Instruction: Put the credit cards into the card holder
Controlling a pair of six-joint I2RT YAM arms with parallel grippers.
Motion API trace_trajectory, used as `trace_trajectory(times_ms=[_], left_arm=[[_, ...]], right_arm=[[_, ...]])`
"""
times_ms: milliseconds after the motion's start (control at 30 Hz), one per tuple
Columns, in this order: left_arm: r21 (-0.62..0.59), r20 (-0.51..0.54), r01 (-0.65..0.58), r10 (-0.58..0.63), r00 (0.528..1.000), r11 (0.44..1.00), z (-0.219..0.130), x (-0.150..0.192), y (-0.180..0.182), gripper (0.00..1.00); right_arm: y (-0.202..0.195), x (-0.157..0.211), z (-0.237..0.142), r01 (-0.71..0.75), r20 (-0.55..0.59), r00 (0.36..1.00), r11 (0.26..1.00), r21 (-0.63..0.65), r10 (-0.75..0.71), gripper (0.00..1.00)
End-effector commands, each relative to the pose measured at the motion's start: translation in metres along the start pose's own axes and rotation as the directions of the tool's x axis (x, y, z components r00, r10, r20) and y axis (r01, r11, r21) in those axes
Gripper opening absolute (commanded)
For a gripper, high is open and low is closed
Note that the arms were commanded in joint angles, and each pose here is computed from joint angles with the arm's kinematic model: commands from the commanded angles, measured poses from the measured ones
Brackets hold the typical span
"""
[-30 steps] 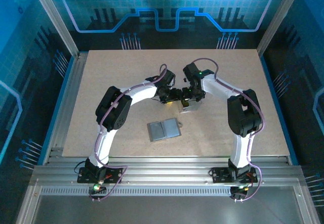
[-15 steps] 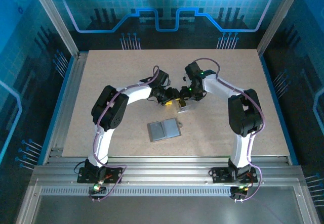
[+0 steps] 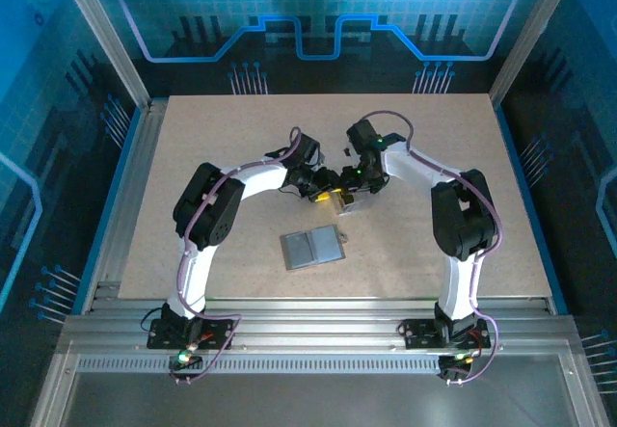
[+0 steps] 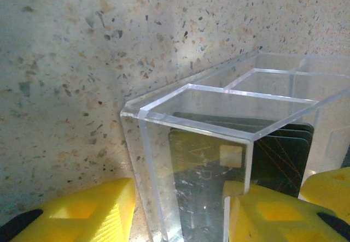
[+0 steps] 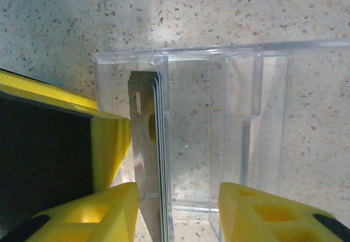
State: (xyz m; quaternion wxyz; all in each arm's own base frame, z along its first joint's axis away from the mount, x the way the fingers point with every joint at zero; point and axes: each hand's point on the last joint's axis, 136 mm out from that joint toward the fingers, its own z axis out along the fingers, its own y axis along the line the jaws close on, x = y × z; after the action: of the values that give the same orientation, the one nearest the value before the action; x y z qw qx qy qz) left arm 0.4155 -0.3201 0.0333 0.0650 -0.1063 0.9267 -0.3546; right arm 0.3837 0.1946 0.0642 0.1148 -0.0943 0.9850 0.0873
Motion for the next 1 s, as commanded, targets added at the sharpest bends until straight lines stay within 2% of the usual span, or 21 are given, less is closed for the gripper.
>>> trace_trajectory(times_ms=[0, 200, 367, 567, 767, 967], left_arm=[[-0.023, -0.02, 0.066, -0.067, 0.998, 0.998, -0.011, 0.003, 0.012, 0.46], [-0.003, -0.024, 0.084, -0.084, 0.996, 0.996, -0.012, 0.003, 0.012, 0.44], [0.02, -0.028, 0.103, -0.103, 0.994, 0.994, -0.014, 0.002, 0.012, 0.42], [0.022, -0.026, 0.115, -0.114, 0.993, 0.993, -0.016, 0.001, 0.016, 0.41], [0.022, -0.029, 0.119, -0.119, 0.993, 0.993, -0.017, 0.002, 0.02, 0.41], [0.013, -0.021, 0.117, -0.117, 0.993, 0.993, -0.019, 0.002, 0.024, 0.41]], right_arm=[[-0.009, 0.043, 0.033, 0.035, -0.188, 0.982, 0.998, 0.054, -0.025, 0.46], [-0.004, 0.047, 0.04, 0.077, -0.217, 0.974, 0.995, 0.055, -0.064, 0.49], [-0.01, 0.052, 0.044, 0.162, -0.253, 0.96, 0.972, 0.168, -0.116, 0.49], [-0.021, 0.062, 0.047, 0.224, -0.276, 0.95, 0.934, 0.279, -0.145, 0.45], [-0.017, 0.076, 0.06, 0.237, -0.304, 0.94, 0.935, 0.263, -0.153, 0.48], [-0.027, 0.079, 0.062, 0.279, -0.316, 0.934, 0.894, 0.352, -0.167, 0.46]])
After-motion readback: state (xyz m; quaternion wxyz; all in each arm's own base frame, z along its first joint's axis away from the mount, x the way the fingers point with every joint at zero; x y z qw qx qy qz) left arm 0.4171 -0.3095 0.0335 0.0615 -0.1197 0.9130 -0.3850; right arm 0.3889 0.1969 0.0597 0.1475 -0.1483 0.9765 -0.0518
